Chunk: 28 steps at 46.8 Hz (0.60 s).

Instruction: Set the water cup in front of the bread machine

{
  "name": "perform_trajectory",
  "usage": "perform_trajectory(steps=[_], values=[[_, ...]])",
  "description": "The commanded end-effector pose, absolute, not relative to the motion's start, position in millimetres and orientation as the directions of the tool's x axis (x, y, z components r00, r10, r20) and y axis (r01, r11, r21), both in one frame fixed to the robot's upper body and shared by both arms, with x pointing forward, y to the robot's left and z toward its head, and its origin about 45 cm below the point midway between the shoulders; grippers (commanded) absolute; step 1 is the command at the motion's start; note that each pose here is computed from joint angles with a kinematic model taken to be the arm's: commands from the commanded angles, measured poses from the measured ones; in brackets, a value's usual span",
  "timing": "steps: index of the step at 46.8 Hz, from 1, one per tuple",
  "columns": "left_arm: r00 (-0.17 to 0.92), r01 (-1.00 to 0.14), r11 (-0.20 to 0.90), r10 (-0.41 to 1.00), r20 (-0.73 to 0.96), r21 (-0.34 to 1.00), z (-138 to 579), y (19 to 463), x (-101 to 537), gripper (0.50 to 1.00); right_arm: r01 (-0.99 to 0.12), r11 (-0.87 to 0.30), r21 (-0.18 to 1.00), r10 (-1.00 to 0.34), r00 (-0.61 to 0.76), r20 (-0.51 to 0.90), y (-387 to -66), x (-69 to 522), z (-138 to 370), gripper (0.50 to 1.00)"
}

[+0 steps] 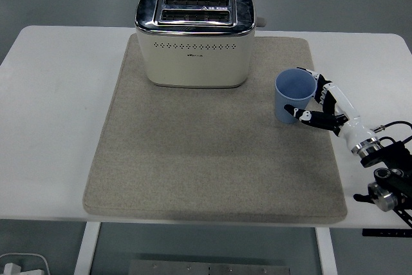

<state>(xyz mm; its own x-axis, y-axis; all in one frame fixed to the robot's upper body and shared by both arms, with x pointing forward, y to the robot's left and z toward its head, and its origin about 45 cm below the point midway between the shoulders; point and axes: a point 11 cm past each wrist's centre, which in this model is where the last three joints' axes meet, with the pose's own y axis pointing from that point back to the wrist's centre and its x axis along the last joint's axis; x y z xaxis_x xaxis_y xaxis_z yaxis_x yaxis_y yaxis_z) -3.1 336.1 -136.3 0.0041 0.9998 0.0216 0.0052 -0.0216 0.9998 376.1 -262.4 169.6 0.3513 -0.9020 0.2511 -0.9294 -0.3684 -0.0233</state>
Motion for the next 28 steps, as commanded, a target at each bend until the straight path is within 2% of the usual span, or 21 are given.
perform_trajectory(steps=[1, 11, 28], values=[[0.004, 0.005, -0.022, 1.0, 0.022, 1.0, -136.3, 336.1, -2.4, 0.996, -0.927, -0.374, -0.017, -0.899, 0.357, 0.254, -261.3, 375.6, 168.2, 0.874], [0.003, 0.006, -0.022, 1.0, 0.022, 1.0, -136.3, 336.1, -3.2, 0.996, -0.925, -0.381, -0.015, -0.894, 0.364, 0.26, -259.2, 375.2, 167.5, 0.911], [0.004, 0.005, -0.02, 1.0, 0.02, 1.0, -136.4, 335.6, -3.1, 0.996, -0.927, -0.374, 0.03, -0.894, 0.369, 0.254, -258.3, 378.7, 165.6, 0.919]])
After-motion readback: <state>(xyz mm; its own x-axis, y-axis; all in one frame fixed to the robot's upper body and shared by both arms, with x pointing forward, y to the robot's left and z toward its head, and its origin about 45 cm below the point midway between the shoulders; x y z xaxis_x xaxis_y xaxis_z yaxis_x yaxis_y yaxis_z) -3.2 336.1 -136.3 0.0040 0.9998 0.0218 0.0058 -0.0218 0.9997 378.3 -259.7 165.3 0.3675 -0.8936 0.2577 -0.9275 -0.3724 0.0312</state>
